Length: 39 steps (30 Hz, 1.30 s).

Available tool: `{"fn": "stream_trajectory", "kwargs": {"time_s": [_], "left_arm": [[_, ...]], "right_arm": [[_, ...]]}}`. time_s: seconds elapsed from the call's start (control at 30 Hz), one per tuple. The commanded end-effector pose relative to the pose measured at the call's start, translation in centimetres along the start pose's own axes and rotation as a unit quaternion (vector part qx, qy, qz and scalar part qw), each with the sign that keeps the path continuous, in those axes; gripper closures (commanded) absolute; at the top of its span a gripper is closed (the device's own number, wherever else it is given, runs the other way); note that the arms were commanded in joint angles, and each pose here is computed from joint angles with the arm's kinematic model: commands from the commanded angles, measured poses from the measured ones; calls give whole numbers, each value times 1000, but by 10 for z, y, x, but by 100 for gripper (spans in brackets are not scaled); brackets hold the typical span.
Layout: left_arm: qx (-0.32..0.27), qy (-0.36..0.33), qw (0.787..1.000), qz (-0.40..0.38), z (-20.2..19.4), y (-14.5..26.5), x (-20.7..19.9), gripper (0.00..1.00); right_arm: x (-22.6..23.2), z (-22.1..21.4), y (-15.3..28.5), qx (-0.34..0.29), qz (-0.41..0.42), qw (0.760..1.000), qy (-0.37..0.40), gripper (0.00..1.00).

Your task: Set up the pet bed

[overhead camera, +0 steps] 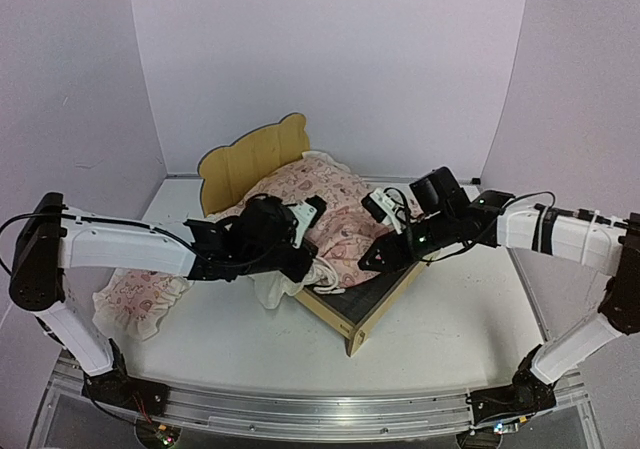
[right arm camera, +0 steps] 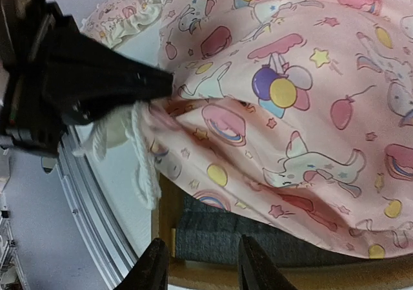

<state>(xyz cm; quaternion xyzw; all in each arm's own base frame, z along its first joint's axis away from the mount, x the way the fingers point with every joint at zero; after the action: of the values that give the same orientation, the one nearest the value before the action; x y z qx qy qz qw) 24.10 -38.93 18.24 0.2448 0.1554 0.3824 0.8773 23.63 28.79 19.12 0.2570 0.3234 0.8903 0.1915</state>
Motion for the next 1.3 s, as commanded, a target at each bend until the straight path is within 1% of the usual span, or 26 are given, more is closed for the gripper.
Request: {"fn": "stream_trajectory", "kwargs": {"time_s": [0.0, 0.17, 0.27, 0.33, 0.47, 0.57, 0.63, 0.7, 0.77, 0.83, 0.87, 0.9, 0.93, 1.0, 1.03, 1.13, 1.17, 1.2, 1.23, 1.27], "left_arm": [[-70, 71, 992, -75, 40, 21, 10, 100], [-82, 101, 985, -110, 47, 22, 21, 100], [-80, 116, 982, -129, 48, 20, 27, 100], [-80, 131, 978, -142, 47, 16, 34, 100], [-75, 154, 971, -167, 44, 12, 43, 100], [-68, 161, 963, -204, 46, 8, 42, 100], [-63, 165, 960, -216, 46, 4, 43, 100], [-52, 179, 955, -231, 46, -2, 48, 100], [-48, 212, 952, -217, 45, -5, 61, 100], [-61, 231, 953, -189, 46, 1, 75, 86], [-74, 226, 955, -178, 48, 9, 79, 82], [-88, 222, 956, -172, 53, 20, 81, 77], [-101, 219, 957, -164, 56, 30, 83, 69], [-121, 202, 957, -170, 65, 54, 81, 54], [-124, 195, 957, -175, 67, 62, 79, 49], [-102, 174, 963, -177, 57, 70, 68, 37], [-92, 168, 967, -168, 51, 67, 66, 33], [-79, 168, 970, -158, 46, 62, 65, 31], [-65, 174, 971, -151, 40, 56, 66, 29], [-49, 179, 971, -151, 35, 49, 65, 25]], "right_arm": [[24, 24, -20, -53, 82, 995, 12, 63], [33, 20, -37, -43, 99, 994, -16, 68], [26, 13, -43, -40, 76, 996, -39, 72], [13, 12, -48, -54, 38, 995, -70, 71], [-19, 19, -57, -106, -47, 985, -126, 76], [-35, 32, -63, -157, -80, 975, -137, 76], [-40, 46, -65, -186, -93, 970, -130, 76], [-53, 56, -66, -215, -128, 958, -138, 75], [-72, 61, -64, -241, -181, 940, -158, 73], [-84, 67, -61, -267, -214, 923, -175, 72], [-84, 73, -61, -277, -212, 921, -171, 72], [-81, 80, -64, -279, -204, 925, -159, 72], [-77, 92, -65, -283, -192, 928, -148, 72], [-71, 100, -71, -266, -179, 939, -121, 73], [-69, 101, -75, -255, -170, 946, -111, 73], [-60, 96, -78, -211, -150, 962, -91, 71], [-55, 92, -78, -202, -136, 966, -87, 71], [-51, 88, -76, -194, -129, 969, -85, 70], [-49, 84, -74, -182, -125, 972, -81, 69], [-46, 81, -73, -172, -119, 975, -75, 68]]}}
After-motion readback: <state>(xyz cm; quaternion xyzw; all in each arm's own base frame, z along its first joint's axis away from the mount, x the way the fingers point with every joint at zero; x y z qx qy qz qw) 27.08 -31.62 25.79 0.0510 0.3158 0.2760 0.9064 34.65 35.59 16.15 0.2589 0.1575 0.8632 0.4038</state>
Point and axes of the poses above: each gripper's point midway between its finger pads, its own y axis back along the fingers, its own x axis along the line the jaws close on, z = x × y, the point moved 3 cm from there along y, back along the fingers, and after that the axes turned 7 degrees about y, right-handed, at the moved point
